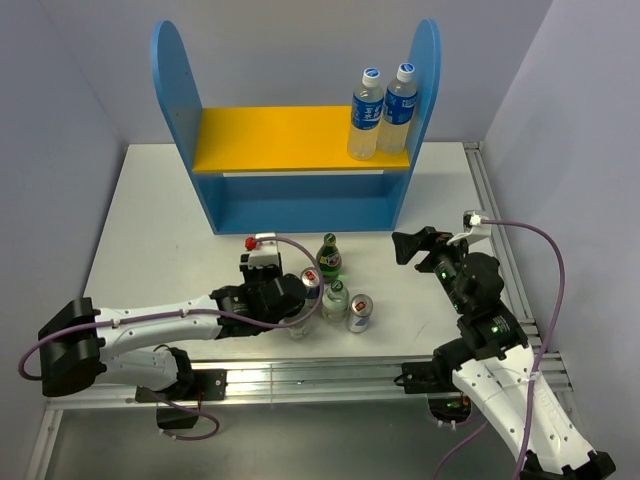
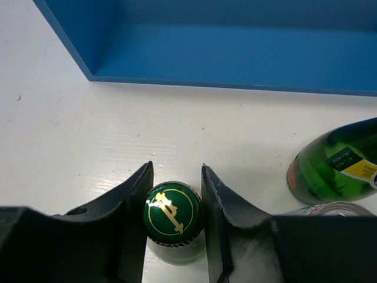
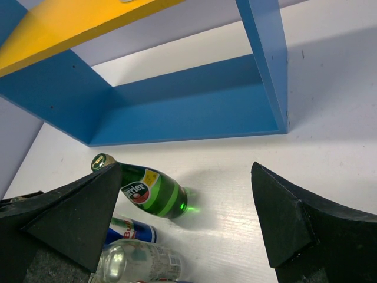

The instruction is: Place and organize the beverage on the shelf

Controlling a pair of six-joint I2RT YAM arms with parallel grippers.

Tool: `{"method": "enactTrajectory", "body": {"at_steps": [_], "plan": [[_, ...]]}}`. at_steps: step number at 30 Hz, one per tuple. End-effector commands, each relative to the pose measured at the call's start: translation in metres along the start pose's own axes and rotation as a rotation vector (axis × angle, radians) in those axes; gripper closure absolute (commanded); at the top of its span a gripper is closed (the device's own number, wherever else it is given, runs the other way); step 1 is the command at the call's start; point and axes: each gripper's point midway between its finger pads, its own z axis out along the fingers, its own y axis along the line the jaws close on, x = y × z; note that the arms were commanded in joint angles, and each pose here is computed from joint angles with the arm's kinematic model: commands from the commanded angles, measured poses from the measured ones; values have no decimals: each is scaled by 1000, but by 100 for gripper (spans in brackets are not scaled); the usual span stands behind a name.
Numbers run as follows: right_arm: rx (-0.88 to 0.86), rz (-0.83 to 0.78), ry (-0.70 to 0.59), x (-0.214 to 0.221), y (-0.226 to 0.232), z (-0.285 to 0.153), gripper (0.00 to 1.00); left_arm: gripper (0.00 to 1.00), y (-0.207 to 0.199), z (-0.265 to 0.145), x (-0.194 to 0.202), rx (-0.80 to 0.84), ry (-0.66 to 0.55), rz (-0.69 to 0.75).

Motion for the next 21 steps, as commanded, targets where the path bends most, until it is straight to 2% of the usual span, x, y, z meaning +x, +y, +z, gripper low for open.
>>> {"method": "enactTrajectory", "body": {"at_steps": [1, 8, 17, 20, 21], "plan": [[-3, 8, -27, -5, 2, 0, 3, 100, -6, -8, -51, -20, -86, -92], [-6, 8, -30, -7, 3, 0, 3, 100, -16, -21, -103, 42, -134, -105], [-6, 9, -46, -12, 4, -1, 3, 100, -24, -25, -188, 128, -210, -131], [-6, 8, -51, -14, 4, 0, 3, 100, -20, -18, -221, 99, -249, -103], [-8, 8, -53, -15, 5, 0, 3, 100, -15, -17, -244, 92, -270, -113]]}}
